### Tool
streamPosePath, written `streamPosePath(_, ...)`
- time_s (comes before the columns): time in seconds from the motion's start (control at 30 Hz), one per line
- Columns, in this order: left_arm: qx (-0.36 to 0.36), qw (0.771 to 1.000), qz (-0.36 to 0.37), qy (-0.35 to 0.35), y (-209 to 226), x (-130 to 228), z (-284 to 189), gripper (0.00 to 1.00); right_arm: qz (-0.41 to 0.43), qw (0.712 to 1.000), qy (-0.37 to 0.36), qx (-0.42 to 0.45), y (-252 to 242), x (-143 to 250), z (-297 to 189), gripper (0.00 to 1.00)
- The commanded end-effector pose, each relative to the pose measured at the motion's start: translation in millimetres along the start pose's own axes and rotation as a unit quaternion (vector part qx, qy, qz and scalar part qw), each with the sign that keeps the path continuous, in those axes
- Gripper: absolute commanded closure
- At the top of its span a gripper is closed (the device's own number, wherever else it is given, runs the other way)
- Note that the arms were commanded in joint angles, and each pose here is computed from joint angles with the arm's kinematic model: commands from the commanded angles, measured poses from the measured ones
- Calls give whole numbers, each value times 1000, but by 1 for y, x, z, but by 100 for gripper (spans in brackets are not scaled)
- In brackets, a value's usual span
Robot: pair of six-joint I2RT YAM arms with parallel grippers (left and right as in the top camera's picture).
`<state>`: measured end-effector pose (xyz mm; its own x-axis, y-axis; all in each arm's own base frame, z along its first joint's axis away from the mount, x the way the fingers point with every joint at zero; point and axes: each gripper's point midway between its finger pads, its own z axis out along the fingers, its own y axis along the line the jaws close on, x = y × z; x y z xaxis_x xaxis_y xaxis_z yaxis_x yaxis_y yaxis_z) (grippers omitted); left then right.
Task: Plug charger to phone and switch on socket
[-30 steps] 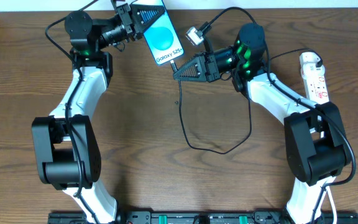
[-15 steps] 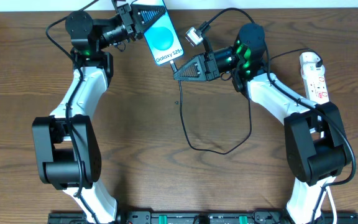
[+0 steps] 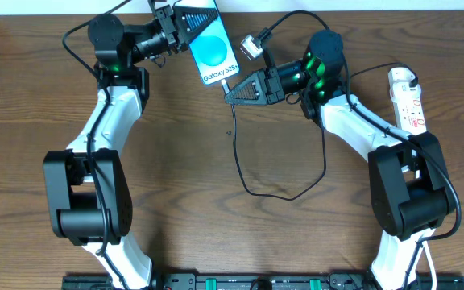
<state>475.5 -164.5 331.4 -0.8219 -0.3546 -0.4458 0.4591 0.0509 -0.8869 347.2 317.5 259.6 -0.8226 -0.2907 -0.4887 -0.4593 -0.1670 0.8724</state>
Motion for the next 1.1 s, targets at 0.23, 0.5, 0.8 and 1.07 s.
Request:
streamPosePath(0.23,22,997,30,62,-23,22,9,92,-1,998,-55,21,-8,-21,-7,99)
streamPosePath(0.5,24,997,43,65,-23,23,9,93,-1,997,-67,26,-10,-25,-11,99)
streamPosePath(0.8,24,997,43,65,-23,23,9,92,-16,995,-95,39,-13,-35,-16,99)
streamPosePath(1.07,24,996,52,65,-23,23,9,93,-23,993,-106,44,-15,-39,-16,99)
